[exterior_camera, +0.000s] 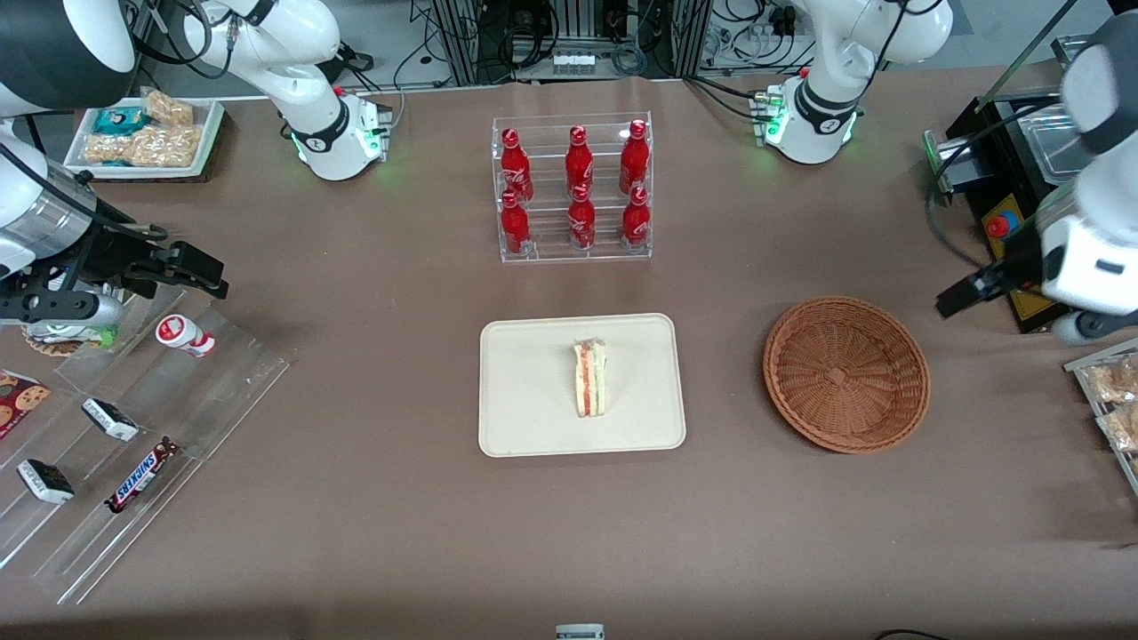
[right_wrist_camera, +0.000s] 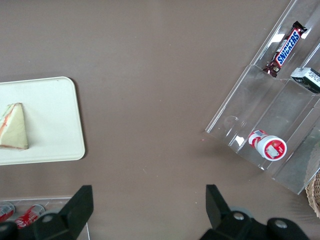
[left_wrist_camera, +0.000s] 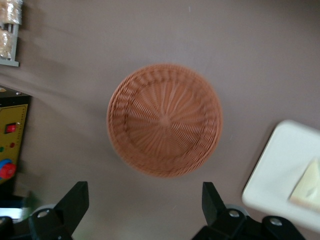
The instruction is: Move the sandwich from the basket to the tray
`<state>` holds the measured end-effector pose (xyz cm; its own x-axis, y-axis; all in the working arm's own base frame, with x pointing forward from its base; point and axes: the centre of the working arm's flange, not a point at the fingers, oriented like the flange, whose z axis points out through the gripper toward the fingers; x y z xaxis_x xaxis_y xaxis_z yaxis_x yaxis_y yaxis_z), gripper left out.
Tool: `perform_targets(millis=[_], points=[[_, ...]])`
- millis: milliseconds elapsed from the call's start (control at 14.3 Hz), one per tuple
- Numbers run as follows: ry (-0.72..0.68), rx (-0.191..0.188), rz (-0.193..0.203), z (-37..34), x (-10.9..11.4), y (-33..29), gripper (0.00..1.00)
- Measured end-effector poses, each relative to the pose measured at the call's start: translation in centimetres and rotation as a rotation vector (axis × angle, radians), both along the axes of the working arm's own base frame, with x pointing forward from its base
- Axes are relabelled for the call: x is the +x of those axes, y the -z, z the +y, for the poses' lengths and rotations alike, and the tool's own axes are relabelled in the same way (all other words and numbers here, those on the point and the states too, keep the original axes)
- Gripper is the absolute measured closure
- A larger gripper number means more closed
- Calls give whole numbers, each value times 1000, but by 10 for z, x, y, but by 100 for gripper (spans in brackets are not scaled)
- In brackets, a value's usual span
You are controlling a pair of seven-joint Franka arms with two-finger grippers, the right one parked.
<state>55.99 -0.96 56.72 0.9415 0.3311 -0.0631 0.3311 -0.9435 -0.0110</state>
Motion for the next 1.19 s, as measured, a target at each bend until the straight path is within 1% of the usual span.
perform_targets(millis=[70,140,349,419,698,837,907,1047,1186], points=[[33,-17,8,6,-5,0,0],[55,-24,11,7,-8,1,0],[102,-18,11,-15,-6,3,0],[113,-11,6,-23,-3,2,0],[135,42,-18,-49,14,-3,0],[138,47,-15,-41,17,-6,0],[158,41,-4,-32,16,-7,0],[198,14,11,-16,13,-10,0],[242,-16,3,-10,5,-23,0]])
